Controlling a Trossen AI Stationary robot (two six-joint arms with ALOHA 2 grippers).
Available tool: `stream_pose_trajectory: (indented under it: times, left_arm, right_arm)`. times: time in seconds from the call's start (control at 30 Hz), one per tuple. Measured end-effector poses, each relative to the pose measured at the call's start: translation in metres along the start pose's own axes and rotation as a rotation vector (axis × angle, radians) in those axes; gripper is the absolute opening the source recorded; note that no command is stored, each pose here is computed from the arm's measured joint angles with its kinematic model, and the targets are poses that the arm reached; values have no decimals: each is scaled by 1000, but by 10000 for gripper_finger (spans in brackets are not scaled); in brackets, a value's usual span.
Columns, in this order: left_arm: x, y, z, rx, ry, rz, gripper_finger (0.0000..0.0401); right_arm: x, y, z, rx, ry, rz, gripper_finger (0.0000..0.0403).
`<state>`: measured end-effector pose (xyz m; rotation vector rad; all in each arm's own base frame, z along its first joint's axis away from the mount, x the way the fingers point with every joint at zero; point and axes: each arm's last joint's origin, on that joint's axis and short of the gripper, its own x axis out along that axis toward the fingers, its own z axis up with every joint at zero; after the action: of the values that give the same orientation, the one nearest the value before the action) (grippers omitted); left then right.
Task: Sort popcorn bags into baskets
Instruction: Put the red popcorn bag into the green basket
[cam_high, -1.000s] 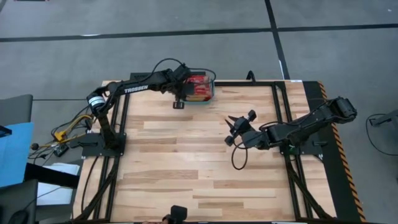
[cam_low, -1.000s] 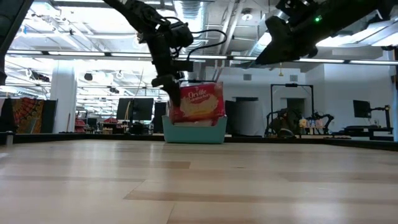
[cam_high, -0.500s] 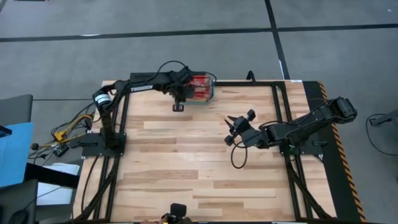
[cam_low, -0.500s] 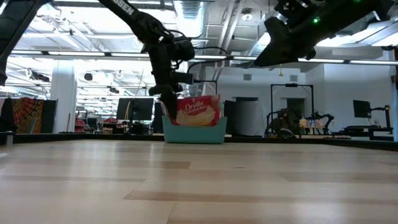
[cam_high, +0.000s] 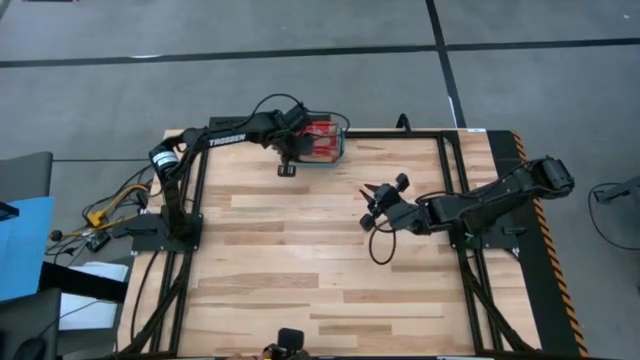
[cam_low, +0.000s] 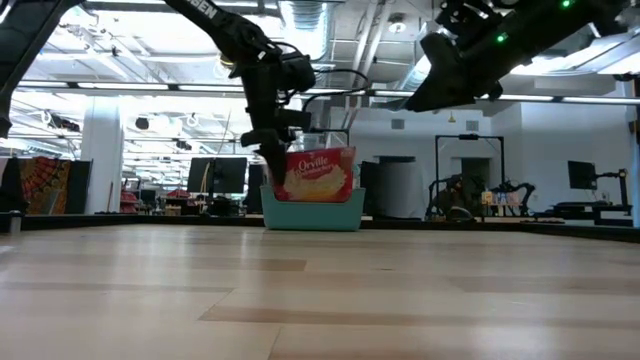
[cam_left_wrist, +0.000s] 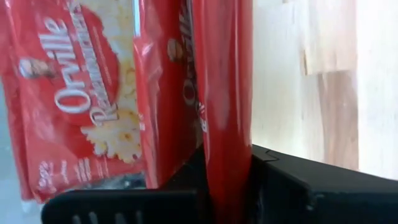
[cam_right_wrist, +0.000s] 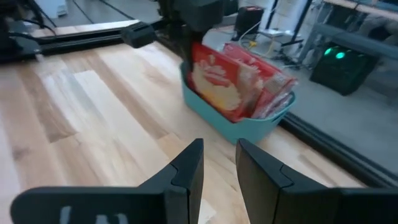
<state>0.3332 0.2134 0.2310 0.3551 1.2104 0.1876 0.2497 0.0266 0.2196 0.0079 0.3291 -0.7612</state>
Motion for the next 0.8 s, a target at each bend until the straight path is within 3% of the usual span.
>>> stream_pose_trajectory:
  times: [0.17, 0.37, 0.53, 0.8]
  left_arm:
    - [0, 0, 1, -8, -26, -21, 41]
    - [1, 10, -7, -183, 24, 48, 78]
    - [1, 15, -13, -251, 6, 8, 71]
    - [1, 21, -5, -287, -68, 74, 63]
  right_arm:
    - [5, -2, 1, 26, 23, 52, 119]
    - [7, -4, 2, 35, 21, 49, 119]
    - [7, -3, 3, 39, 11, 52, 119]
    - [9, -5, 4, 42, 13, 40, 119]
